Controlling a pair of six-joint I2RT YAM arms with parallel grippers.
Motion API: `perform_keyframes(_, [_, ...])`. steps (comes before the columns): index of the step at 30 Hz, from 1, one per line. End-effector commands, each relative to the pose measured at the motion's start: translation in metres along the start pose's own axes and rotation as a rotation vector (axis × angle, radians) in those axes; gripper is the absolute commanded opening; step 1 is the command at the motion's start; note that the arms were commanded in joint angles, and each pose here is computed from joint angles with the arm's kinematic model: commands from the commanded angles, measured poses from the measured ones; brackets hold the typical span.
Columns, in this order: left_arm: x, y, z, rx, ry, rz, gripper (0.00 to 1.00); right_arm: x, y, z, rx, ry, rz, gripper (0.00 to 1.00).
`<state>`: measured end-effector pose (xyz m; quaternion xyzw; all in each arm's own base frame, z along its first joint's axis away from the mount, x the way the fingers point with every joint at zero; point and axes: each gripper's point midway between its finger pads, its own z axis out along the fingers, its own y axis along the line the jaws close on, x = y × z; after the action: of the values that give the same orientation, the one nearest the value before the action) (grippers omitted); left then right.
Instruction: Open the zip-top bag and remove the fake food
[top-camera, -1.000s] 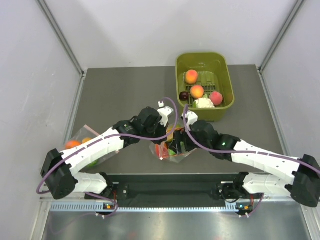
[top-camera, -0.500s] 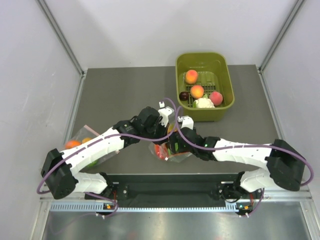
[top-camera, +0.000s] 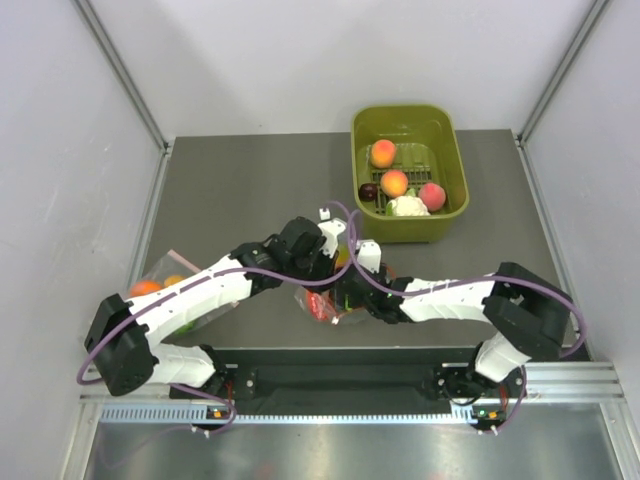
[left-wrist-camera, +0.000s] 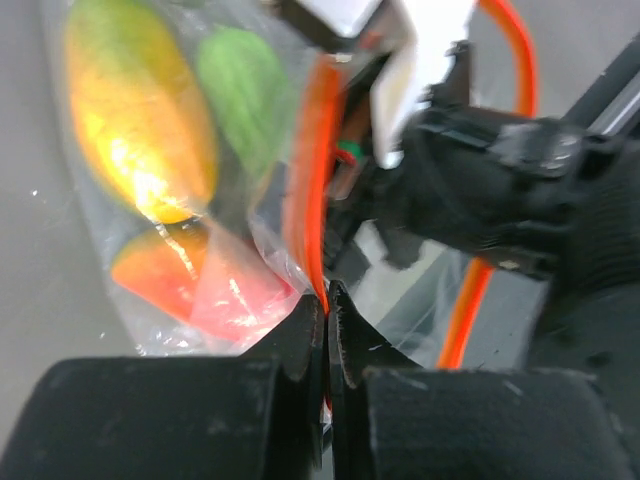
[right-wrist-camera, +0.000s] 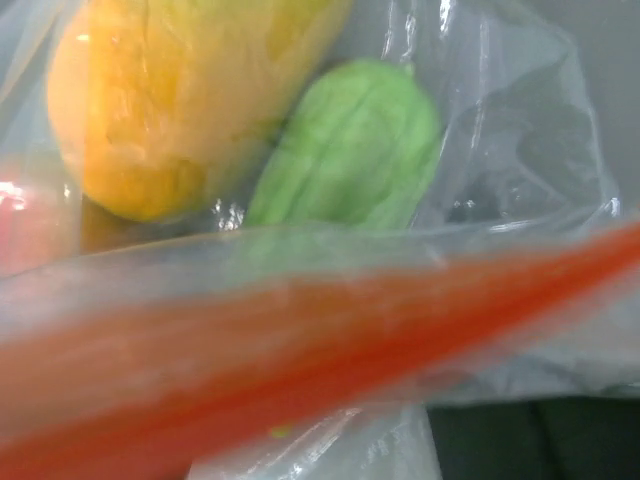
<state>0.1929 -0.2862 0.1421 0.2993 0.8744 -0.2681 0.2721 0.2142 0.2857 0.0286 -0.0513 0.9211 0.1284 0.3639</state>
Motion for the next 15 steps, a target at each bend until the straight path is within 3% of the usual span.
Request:
perform_keyframes(1, [-0.025, -0.026, -0.008, 0.100, -0.098, 0.050, 0.00, 0.002, 0.012, 0.007, -0.001, -0.006, -0.004, 0.70])
perform_keyframes(4, [-0.024, -0.025, -0.007, 0.097, -0.093, 0.054, 0.00, 0.001, 0.011, 0.002, 0.004, -0.011, -0.015, 0.56])
perform_keyframes(15, [-0.023, -0.019, -0.005, 0.063, -0.088, 0.058, 0.00, -0.043, 0.008, -0.060, -0.016, -0.121, -0.072, 0.34])
